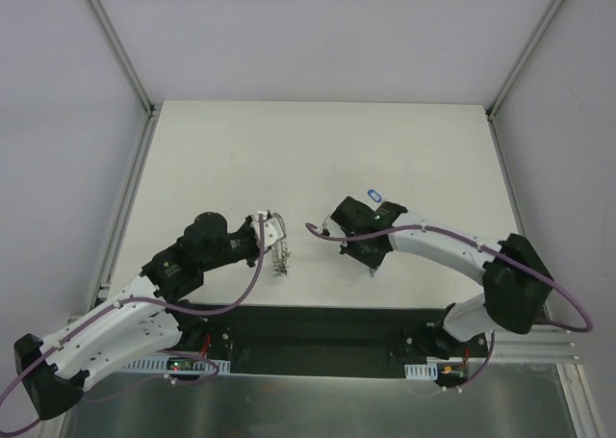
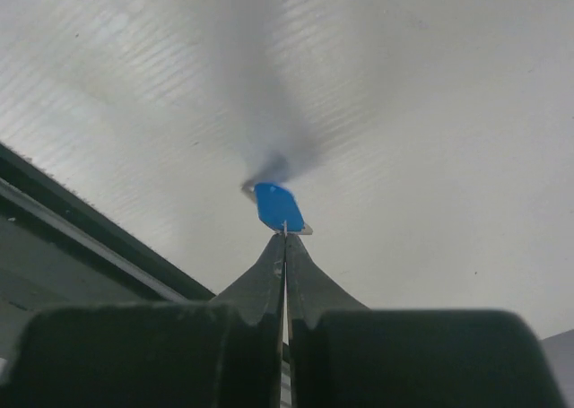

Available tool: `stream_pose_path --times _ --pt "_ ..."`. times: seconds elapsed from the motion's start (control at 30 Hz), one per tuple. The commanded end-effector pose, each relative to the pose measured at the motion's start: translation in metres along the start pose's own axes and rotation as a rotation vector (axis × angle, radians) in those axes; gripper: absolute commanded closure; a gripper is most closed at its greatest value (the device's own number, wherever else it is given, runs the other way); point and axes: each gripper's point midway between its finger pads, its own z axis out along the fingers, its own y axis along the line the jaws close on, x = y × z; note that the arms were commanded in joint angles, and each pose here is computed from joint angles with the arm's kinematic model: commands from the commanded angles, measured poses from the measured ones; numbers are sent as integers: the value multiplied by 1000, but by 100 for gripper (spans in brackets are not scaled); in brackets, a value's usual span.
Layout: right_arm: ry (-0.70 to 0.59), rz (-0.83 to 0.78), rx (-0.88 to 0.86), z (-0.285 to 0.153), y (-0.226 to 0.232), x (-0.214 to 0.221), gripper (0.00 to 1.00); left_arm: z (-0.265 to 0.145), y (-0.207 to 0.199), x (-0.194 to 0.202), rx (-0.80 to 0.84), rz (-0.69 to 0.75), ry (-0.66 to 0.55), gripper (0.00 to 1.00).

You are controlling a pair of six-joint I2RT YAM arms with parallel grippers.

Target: Put the keys on the keyring

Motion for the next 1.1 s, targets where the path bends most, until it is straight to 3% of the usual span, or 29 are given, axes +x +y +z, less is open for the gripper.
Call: stream_pose_path --times 0.0,0.2,0.53,0.63,0.67,0.87,1.07 --pt "47 5 51 9 -16 -19 99 -13 24 1 -130 72 21 100" --pt "36 -13 6 44 -13 -61 99 -20 35 6 -199 83 42 100" --pt "9 -3 -57 73 -1 -84 99 -19 34 6 -190 90 41 100" --pt "-27 22 -58 68 0 -88 92 -18 33 6 -182 86 45 100" --pt "-41 31 -55 66 -1 -89 83 -18 33 6 -180 86 45 100" --pt "-245 104 -1 31 -13 -106 63 -14 32 8 -167 78 53 100" --pt "-363 144 76 21 -27 -96 65 -12 32 10 -155 69 64 100"
